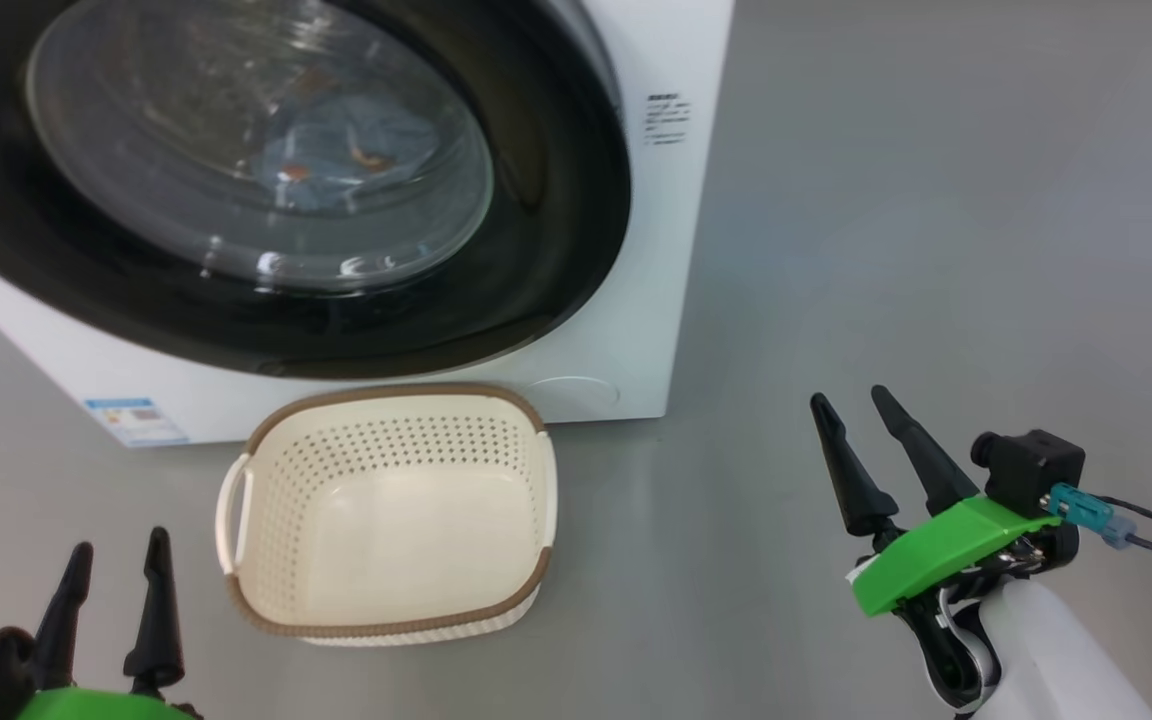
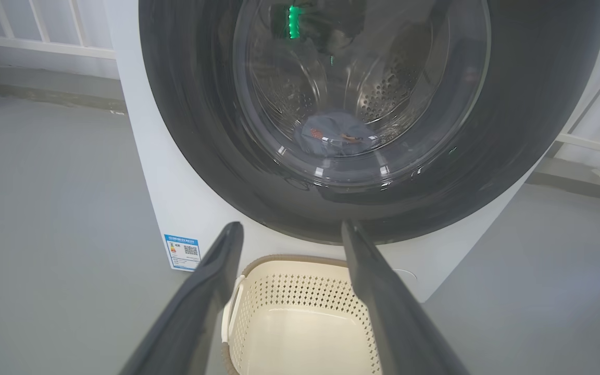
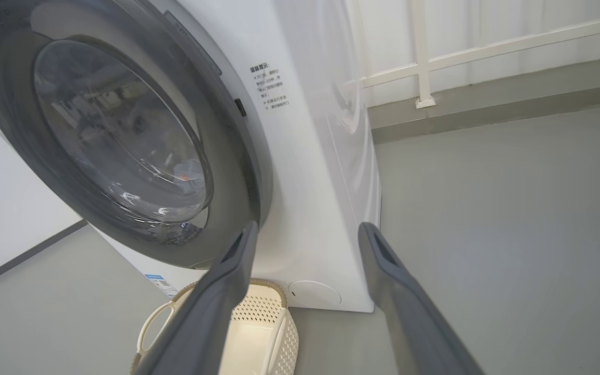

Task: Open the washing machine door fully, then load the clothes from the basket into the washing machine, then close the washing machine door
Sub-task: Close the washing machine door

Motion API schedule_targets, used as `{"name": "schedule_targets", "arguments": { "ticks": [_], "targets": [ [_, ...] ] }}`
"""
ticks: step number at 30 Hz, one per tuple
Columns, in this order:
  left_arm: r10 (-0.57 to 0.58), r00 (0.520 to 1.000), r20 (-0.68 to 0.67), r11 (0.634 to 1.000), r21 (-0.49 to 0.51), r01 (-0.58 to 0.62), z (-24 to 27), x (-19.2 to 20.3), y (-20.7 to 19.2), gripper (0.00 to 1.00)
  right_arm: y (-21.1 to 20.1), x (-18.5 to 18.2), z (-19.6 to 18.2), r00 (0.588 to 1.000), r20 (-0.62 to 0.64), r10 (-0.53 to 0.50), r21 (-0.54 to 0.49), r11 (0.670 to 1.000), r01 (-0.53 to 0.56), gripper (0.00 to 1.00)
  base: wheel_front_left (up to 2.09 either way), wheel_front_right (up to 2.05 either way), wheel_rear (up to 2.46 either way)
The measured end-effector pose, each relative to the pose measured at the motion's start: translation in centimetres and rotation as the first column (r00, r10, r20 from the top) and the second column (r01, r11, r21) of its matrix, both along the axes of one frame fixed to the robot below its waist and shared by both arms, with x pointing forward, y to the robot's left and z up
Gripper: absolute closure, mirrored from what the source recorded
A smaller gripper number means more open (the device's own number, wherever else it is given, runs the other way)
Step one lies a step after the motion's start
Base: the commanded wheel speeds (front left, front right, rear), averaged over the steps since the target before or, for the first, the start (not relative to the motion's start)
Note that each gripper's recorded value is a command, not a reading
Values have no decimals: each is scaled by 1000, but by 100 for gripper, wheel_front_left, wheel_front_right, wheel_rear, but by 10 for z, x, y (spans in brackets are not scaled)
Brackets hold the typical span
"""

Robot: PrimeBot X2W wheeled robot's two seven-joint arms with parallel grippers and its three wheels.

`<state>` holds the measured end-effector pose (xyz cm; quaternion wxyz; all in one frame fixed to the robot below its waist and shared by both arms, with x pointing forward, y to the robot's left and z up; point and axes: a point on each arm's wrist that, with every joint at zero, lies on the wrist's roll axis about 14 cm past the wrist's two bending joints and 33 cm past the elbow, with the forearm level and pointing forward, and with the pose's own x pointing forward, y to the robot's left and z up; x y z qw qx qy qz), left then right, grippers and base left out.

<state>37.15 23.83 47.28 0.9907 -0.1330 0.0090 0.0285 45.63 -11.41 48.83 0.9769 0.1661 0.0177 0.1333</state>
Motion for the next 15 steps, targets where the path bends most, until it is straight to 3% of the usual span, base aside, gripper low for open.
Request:
{"name": "schedule_targets", "arguments": {
  "ticks": [15],
  "targets": [
    [-58, 998, -8, 998, 17, 58, -2, -4, -16, 0, -70, -47, -4, 985, -13, -170, -26, 985, 169, 0, 0, 0, 0]
  ]
}}
